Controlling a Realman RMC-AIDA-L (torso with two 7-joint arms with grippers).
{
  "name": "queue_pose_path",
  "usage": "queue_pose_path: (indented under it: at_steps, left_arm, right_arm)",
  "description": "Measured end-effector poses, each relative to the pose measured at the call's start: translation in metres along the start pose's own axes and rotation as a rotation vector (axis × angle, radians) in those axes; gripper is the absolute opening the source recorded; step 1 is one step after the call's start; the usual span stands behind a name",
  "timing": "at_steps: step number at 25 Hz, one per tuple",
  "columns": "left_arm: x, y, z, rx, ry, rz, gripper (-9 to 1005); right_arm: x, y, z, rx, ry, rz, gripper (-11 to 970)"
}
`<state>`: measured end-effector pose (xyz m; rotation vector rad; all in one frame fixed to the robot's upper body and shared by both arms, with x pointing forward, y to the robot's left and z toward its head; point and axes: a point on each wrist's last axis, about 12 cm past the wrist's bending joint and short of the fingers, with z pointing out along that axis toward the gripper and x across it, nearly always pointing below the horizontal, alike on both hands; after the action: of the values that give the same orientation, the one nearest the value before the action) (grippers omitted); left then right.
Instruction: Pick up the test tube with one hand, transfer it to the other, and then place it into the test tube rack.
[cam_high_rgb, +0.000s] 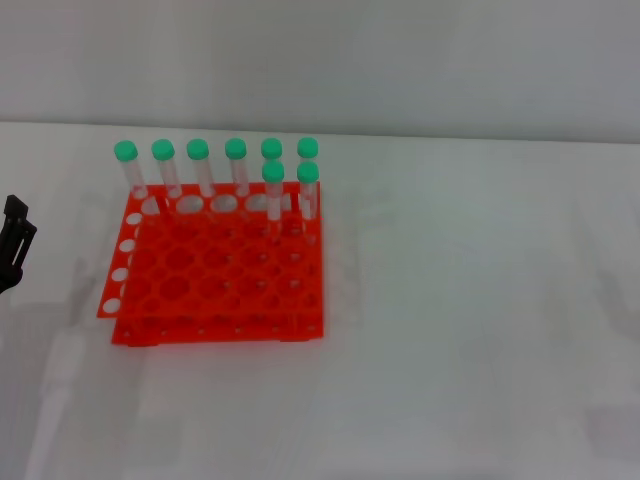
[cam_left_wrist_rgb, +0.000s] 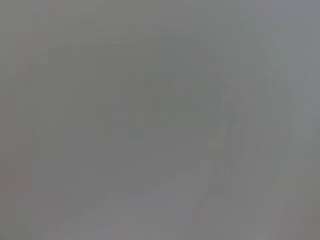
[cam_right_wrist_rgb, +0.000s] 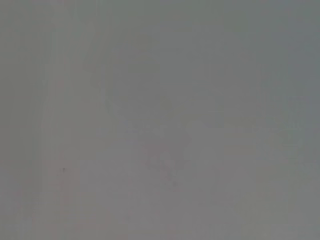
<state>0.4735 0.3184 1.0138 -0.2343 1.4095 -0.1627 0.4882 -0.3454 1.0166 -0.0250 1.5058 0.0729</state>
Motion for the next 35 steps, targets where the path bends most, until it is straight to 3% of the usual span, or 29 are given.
queue_pose_path:
  at_steps: [35]
  left_arm:
    - [-0.0001,0.0017,-0.0033,-0.005,-0.002,0.000,879]
  right_arm:
    - [-0.0001,-0.0001,-0.0006,0.000,-0.002,0.000,810]
